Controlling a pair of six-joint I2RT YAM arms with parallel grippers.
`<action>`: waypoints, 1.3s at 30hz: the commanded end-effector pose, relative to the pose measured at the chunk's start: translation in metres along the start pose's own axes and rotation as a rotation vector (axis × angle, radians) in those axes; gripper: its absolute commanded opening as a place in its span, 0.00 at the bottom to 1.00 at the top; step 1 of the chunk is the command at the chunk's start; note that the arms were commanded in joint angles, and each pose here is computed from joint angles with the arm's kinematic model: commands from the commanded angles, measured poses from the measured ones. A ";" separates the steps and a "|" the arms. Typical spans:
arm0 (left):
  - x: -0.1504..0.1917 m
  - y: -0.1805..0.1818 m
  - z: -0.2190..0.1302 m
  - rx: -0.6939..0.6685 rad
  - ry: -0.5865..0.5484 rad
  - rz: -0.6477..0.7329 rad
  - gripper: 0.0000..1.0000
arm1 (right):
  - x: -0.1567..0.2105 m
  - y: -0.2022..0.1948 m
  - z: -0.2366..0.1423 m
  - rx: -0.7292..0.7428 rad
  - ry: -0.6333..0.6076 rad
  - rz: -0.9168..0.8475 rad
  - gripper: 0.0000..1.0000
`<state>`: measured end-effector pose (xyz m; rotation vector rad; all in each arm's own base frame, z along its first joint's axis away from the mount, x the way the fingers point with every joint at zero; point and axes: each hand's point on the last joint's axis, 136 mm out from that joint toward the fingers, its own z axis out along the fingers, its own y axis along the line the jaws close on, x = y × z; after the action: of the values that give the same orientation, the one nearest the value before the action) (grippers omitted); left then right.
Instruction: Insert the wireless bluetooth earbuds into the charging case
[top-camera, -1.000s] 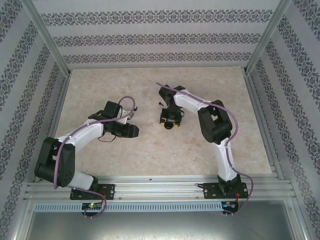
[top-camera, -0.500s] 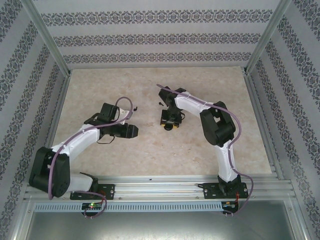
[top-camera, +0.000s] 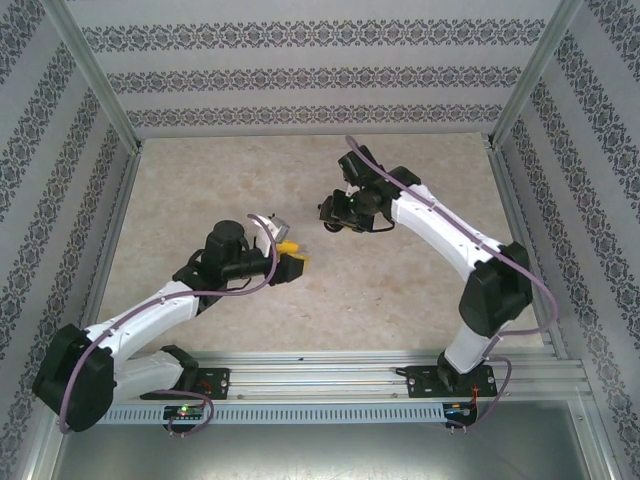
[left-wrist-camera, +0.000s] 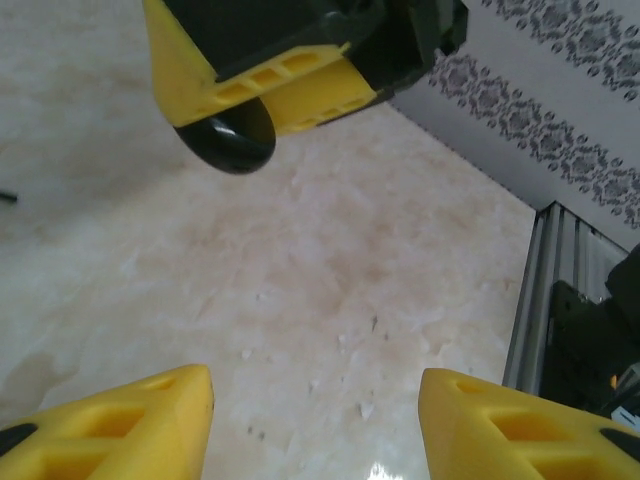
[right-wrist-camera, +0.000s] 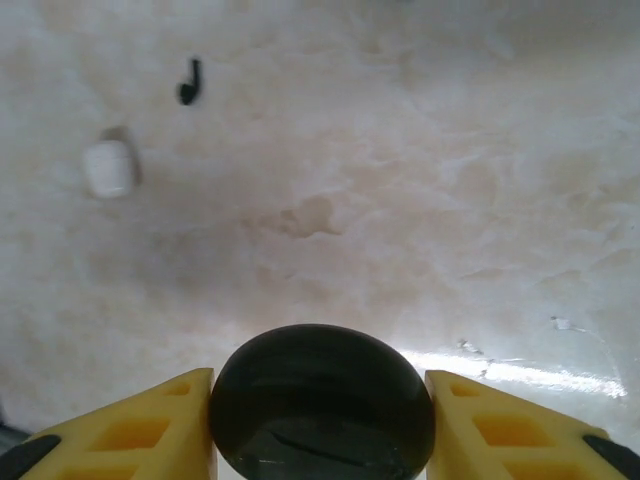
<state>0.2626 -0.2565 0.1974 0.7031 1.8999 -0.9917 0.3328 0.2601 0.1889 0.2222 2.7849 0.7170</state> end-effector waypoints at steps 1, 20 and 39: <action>-0.059 -0.010 0.005 0.010 -0.176 0.050 0.51 | 0.011 0.015 -0.023 -0.077 -0.013 0.009 0.46; -0.093 -0.037 0.044 0.104 -0.203 -0.068 0.43 | 0.033 0.034 -0.075 -0.261 -0.069 0.032 0.47; -0.111 -0.039 0.045 0.151 -0.293 -0.162 0.11 | 0.041 0.038 -0.085 -0.322 -0.079 0.056 0.52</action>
<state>0.3017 -0.3213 0.2714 0.4824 1.7513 -1.2459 0.2871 0.2561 0.2654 0.2853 2.5374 1.0519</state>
